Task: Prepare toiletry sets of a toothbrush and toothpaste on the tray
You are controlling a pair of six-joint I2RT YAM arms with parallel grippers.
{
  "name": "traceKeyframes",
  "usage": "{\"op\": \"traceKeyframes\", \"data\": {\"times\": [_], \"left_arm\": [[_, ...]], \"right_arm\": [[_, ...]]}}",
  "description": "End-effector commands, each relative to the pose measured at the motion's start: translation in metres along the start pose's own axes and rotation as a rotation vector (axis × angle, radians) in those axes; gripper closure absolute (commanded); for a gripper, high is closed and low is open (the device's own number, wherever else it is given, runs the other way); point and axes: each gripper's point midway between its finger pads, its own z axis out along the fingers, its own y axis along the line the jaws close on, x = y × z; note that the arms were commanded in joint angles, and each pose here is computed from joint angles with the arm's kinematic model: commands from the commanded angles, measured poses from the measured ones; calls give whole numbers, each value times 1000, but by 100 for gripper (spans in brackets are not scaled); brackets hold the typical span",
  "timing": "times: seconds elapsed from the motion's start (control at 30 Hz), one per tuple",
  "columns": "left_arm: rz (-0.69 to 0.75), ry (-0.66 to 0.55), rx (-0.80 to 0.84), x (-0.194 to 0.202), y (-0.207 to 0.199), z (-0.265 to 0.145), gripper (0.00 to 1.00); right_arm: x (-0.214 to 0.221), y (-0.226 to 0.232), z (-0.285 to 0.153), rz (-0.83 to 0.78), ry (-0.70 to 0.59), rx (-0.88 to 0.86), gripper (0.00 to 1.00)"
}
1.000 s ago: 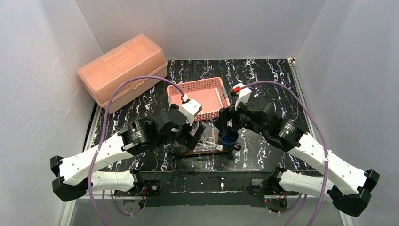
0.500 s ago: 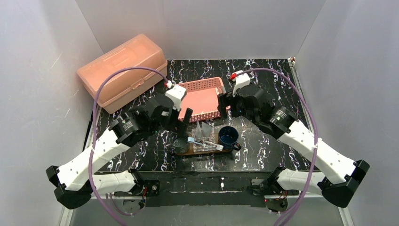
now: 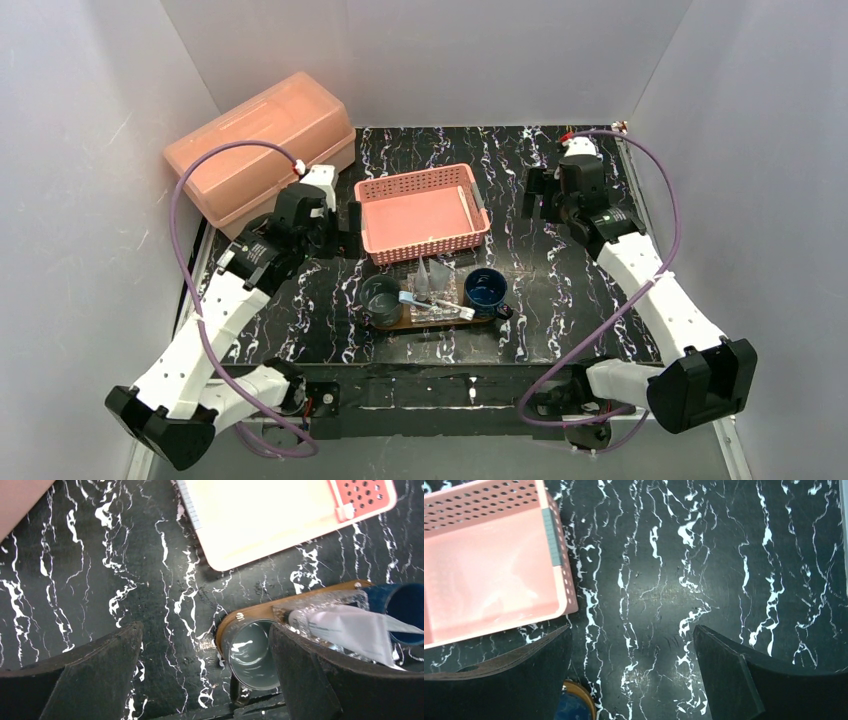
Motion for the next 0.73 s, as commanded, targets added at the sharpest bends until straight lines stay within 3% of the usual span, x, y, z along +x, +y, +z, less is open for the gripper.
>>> {"op": "traceKeyframes", "data": {"times": [0.0, 0.43, 0.7], "left_arm": [[-97, -4, -44, 11, 20, 10, 2], [-119, -104, -60, 19, 33, 9, 2], [-106, -90, -47, 21, 30, 12, 2]], "right_arm": [[-8, -9, -3, 92, -79, 10, 2], [-18, -23, -27, 117, -158, 59, 2], [-21, -22, -33, 101, -163, 43, 2]]}}
